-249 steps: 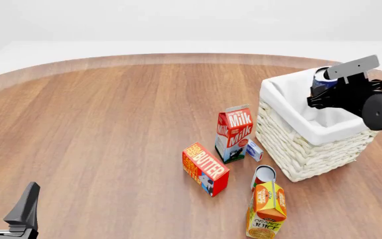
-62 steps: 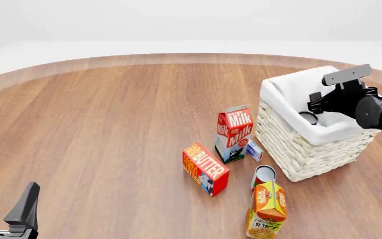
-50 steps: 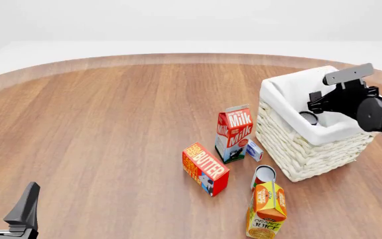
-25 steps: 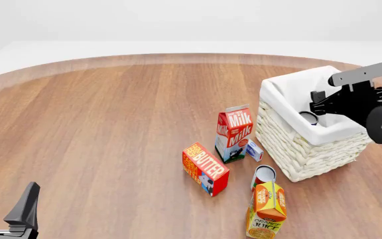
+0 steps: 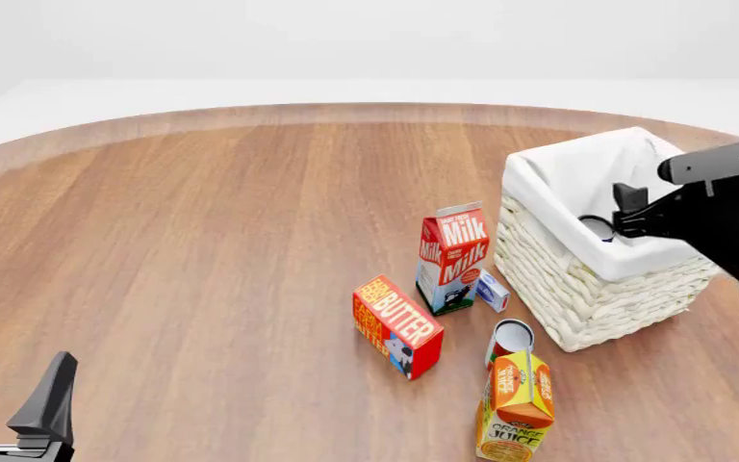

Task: Pick up the alphabet soup, and put it in the basket.

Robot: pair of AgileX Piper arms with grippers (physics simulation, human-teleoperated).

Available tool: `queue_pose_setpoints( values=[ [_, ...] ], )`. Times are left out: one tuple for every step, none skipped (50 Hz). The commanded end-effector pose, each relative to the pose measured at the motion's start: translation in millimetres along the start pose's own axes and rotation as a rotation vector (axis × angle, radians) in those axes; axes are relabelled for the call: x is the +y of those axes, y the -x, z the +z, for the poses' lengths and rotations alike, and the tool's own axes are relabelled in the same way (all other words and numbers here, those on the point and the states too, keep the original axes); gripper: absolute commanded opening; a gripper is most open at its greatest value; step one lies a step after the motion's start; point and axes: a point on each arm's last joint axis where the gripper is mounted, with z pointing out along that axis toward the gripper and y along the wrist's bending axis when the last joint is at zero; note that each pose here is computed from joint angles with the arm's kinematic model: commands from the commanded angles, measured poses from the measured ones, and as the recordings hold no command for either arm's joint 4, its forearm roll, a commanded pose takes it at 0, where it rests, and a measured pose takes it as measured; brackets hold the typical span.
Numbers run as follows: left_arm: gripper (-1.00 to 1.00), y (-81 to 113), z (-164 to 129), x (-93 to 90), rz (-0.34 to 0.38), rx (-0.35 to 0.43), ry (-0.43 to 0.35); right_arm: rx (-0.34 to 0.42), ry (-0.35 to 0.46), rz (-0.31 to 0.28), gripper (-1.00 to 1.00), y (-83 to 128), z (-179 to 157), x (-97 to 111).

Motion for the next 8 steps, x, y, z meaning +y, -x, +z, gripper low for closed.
queue_pose_setpoints(
  values=[
    [1.0, 0.0, 0, 0.0, 0.0, 0.0, 0.0, -0.023, -0.008, 0.021, 1.0, -3, -22, 1],
    [1.0, 0.0, 0, 0.0, 0.0, 0.0, 0.0, -0.025, -0.009, 0.025, 1.0, -4, -25, 1],
    [1.0, 0.0, 0, 0.0, 0.0, 0.0, 0.0, -0.025, -0.009, 0.028, 1.0, -5, -26, 1],
    [1.0, 0.0, 0, 0.0, 0.0, 0.0, 0.0, -0.025, -0.009, 0.028, 1.0, -5, -26, 1],
    [1.0, 0.0, 0, 0.0, 0.0, 0.0, 0.0, -0.028, -0.008, 0.027, 1.0, -5, -29, 1],
    [1.0, 0.0, 0, 0.0, 0.0, 0.0, 0.0, -0.033, -0.007, 0.03, 1.0, -5, -33, 2],
    [1.0, 0.0, 0, 0.0, 0.0, 0.0, 0.0, -0.035, -0.009, 0.03, 1.0, -5, -35, 2],
    [1.0, 0.0, 0, 0.0, 0.0, 0.0, 0.0, -0.037, -0.01, 0.033, 1.0, -5, -37, 2]
  ],
)
